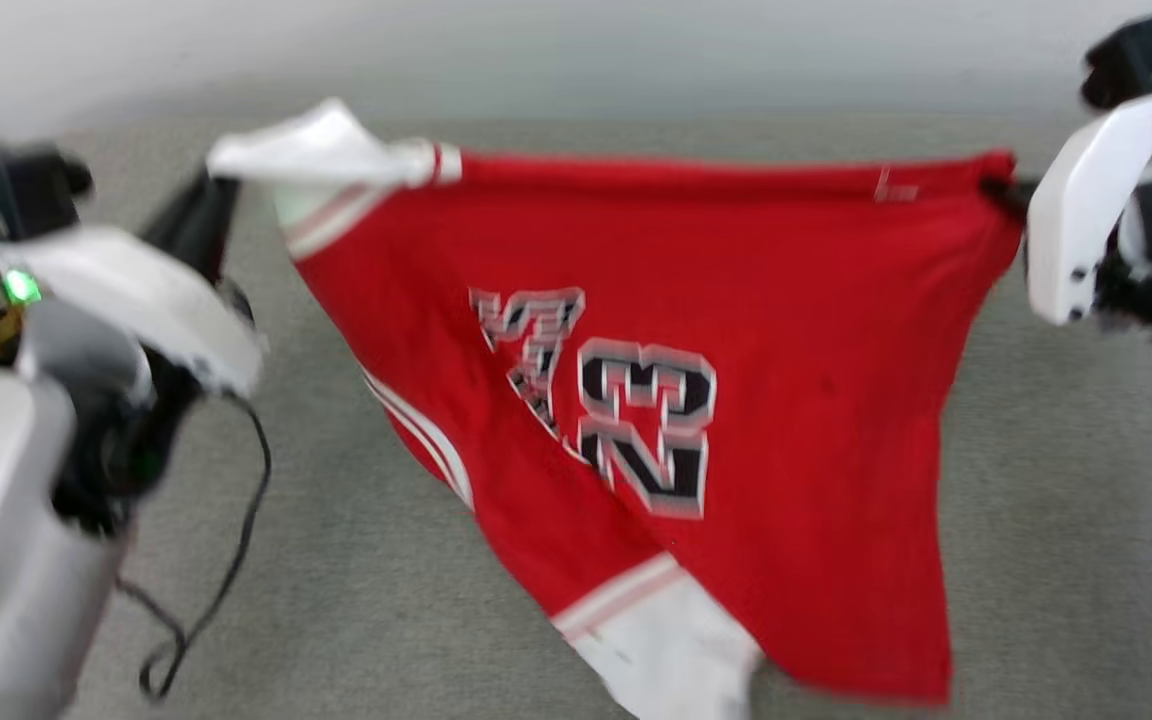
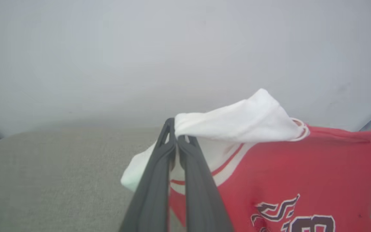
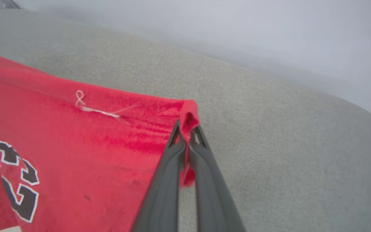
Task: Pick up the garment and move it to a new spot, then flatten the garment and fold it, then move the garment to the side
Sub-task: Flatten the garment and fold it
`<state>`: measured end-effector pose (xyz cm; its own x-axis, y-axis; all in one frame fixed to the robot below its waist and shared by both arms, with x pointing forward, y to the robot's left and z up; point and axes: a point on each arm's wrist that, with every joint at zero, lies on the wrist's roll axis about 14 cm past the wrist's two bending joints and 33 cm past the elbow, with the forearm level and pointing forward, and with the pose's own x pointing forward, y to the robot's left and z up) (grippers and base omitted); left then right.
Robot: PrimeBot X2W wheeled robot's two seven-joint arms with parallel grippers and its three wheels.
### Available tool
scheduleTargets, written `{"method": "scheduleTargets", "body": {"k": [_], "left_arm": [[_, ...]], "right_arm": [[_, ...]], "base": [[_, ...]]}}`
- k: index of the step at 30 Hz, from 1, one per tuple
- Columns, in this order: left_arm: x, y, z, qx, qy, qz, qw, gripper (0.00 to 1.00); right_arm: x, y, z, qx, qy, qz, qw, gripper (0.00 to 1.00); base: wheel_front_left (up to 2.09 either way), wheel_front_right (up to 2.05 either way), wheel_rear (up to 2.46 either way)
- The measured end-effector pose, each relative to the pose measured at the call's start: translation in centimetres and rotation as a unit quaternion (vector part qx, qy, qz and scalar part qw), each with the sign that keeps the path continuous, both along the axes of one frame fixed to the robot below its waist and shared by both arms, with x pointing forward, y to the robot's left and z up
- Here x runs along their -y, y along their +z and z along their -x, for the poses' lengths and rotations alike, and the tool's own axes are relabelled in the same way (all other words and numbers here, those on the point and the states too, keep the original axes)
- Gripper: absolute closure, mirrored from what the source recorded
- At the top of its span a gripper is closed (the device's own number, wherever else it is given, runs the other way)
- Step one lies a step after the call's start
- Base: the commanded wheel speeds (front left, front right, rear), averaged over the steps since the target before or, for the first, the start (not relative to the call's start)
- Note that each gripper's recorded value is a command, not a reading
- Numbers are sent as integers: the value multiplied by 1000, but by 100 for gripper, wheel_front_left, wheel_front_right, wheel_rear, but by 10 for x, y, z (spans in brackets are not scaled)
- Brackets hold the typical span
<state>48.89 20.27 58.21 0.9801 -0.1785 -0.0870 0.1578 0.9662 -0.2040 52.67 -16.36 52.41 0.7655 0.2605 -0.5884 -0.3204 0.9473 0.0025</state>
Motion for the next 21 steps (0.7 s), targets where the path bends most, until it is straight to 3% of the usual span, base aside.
{"method": "scheduleTargets", "body": {"k": [10,21], "left_arm": [[17,102,-76,103,-14,-24,994,100],[8,177,-146,212,30,-48,976,100]], "right_arm": [[44,97,-34,149,-59,9,987,100],[54,177,-92,310,-85,12,947,100]], "base": [[0,0,0],[0,0,0]]}}
